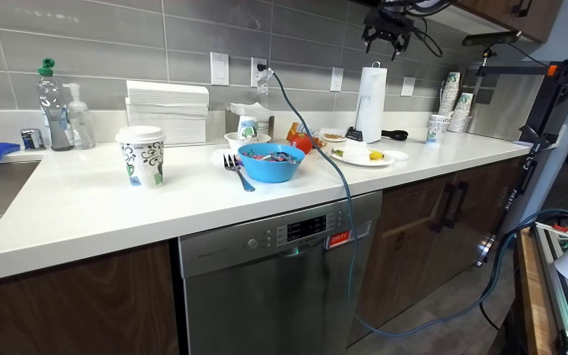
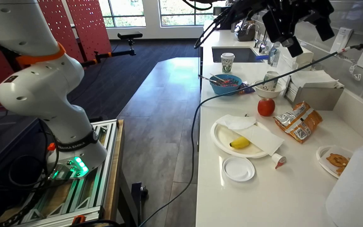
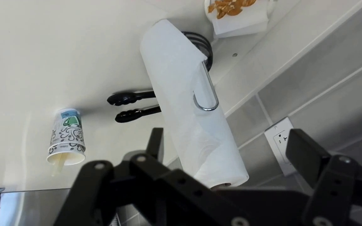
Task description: Pull out a paper towel from the roll, then use it to cover the blue bowl
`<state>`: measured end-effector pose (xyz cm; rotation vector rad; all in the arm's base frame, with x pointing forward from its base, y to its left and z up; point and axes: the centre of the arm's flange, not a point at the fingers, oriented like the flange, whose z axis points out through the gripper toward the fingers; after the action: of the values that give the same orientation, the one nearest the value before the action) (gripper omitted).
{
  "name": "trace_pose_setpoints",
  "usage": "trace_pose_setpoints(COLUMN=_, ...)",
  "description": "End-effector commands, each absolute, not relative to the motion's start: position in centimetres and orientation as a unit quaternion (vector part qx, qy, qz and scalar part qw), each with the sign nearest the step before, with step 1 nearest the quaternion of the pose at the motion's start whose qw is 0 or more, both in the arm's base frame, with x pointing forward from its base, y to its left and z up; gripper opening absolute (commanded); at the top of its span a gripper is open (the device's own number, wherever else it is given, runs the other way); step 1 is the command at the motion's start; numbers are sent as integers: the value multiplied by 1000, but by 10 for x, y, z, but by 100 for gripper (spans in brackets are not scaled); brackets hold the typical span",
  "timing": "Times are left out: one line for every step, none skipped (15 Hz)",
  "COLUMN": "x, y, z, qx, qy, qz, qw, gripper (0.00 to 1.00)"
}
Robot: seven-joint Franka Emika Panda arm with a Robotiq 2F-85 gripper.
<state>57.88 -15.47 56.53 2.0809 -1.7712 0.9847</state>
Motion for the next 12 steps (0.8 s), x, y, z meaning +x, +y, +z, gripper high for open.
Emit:
trace_pose_setpoints(x=612, y=-168, z=564, qx=675, qy=-643, qz=335, qw=136, gripper=100)
trace_pose_setpoints(x=617, y=-172, z=564, qx=668, qy=-651, qz=333, qw=136, gripper=100)
trace_pose_setpoints(x=621, y=-175, z=564, qx=662, qy=-658, qz=331, qw=137, gripper=100)
trace_pose_setpoints(x=626, y=-180, z=564, qx=655, qy=-665, qz=331, qw=139, gripper=100)
trace_pose_setpoints(x=631, y=-183, z=565, qx=646, qy=-673, qz=332, qw=141, gripper=100)
trace_pose_setpoints(x=635, y=-188, z=565, qx=638, qy=-681, qz=330, qw=142, gripper=100)
trace_pose_setpoints(x=639, y=-193, z=565, qx=629, qy=-689, qz=330, qw=143, gripper=100)
trace_pose_setpoints(x=643, y=-197, z=564, qx=620, qy=-698, qz=327, qw=147, gripper=100)
trace_pose_setpoints(x=646, y=-202, z=563, qx=612, qy=-705, qz=325, qw=149, gripper=100)
trace_pose_setpoints(x=650, y=-207, z=562, qx=601, qy=-715, qz=324, qw=153, gripper=100)
trace_pose_setpoints(x=653, y=-212, z=560, qx=590, qy=-722, qz=324, qw=157, gripper=100)
trace_pose_setpoints(x=656, y=-219, z=558, qx=577, qy=-731, qz=324, qw=164, gripper=100)
